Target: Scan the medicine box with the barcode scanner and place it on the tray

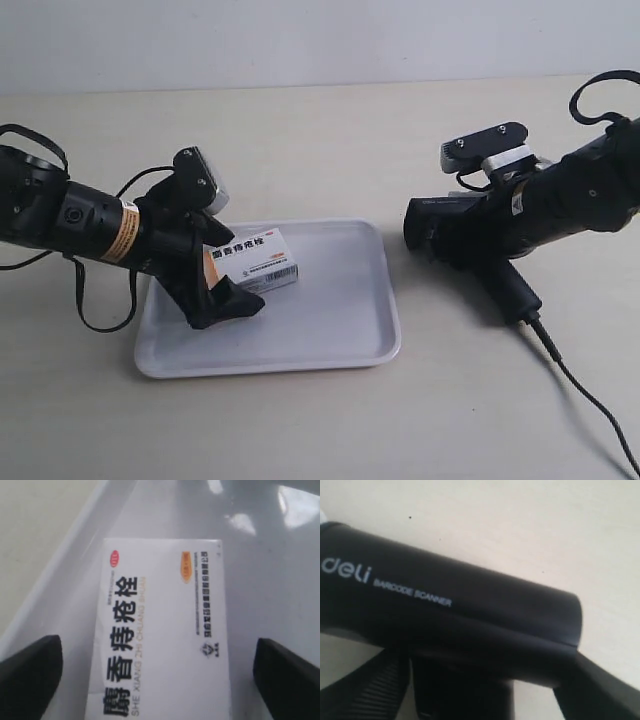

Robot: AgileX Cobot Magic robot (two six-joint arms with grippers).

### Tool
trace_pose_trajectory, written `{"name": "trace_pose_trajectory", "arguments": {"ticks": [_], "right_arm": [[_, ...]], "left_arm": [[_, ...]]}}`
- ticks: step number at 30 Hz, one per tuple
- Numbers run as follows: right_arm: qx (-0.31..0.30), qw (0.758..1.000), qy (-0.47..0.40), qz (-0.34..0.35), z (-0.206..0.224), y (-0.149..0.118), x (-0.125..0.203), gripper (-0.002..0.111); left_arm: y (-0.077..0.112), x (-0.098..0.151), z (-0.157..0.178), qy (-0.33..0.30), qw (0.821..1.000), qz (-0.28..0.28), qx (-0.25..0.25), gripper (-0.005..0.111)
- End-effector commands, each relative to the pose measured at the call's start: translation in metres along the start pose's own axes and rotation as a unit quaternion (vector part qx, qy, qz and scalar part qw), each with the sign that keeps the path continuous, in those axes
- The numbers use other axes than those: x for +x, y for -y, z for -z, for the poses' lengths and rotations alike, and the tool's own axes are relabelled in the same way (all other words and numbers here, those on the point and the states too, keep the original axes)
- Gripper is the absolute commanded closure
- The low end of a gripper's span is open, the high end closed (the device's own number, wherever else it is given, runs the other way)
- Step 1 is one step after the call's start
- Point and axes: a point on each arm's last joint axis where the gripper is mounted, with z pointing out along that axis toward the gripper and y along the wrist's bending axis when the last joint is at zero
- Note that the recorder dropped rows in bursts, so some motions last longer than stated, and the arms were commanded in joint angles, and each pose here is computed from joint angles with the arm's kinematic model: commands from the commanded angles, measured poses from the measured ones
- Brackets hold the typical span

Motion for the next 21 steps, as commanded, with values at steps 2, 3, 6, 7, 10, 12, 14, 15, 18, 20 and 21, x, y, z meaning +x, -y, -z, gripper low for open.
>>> {"name": "trace_pose_trajectory", "arguments": {"ticks": [2, 3, 6, 7, 10, 12, 14, 15, 18, 20, 21], "right_arm": [[0.010, 0.999, 0.038, -0.002, 0.040, 0.002, -0.017, 0.027], [0.013, 0.999, 0.044, -0.002, 0.050, 0.003, -0.020, 0.029], [0.024, 0.996, 0.080, -0.009, 0.096, 0.006, -0.027, 0.045], [0.024, 0.994, 0.103, -0.020, 0.119, 0.006, -0.029, 0.055], [0.018, 0.985, 0.168, -0.045, 0.170, 0.007, -0.027, 0.080], [0.014, 0.973, 0.226, -0.047, 0.200, 0.006, -0.020, 0.095], [0.006, 0.948, 0.314, -0.045, 0.233, 0.005, 0.005, 0.108], [0.000, 0.932, 0.358, -0.049, 0.248, 0.003, 0.029, 0.108], [-0.019, 0.917, 0.389, -0.080, 0.258, 0.001, 0.072, 0.108], [-0.019, 0.908, 0.409, -0.083, 0.274, 0.001, 0.095, 0.108], [-0.018, 0.905, 0.417, -0.084, 0.280, 0.001, 0.101, 0.108]], "left_arm": [[0.002, -0.029, 0.029, 0.035, 0.999, 0.028, -0.019, 0.002], [0.003, -0.034, 0.037, 0.039, 0.999, 0.026, -0.023, 0.002], [0.011, -0.058, 0.072, 0.067, 0.997, 0.029, -0.038, 0.010], [0.015, -0.066, 0.085, 0.084, 0.995, 0.042, -0.038, 0.019], [0.031, -0.087, 0.122, 0.139, 0.988, 0.049, -0.040, 0.055], [0.043, -0.091, 0.138, 0.160, 0.985, 0.048, -0.036, 0.087], [0.061, -0.087, 0.164, 0.181, 0.980, 0.056, -0.061, 0.104], [0.072, -0.076, 0.177, 0.188, 0.974, 0.083, -0.096, 0.104], [0.097, -0.038, 0.195, 0.206, 0.953, 0.143, -0.171, 0.104], [0.122, 0.006, 0.205, 0.229, 0.925, 0.195, -0.231, 0.104], [0.131, 0.017, 0.205, 0.234, 0.923, 0.194, -0.235, 0.104]]}}
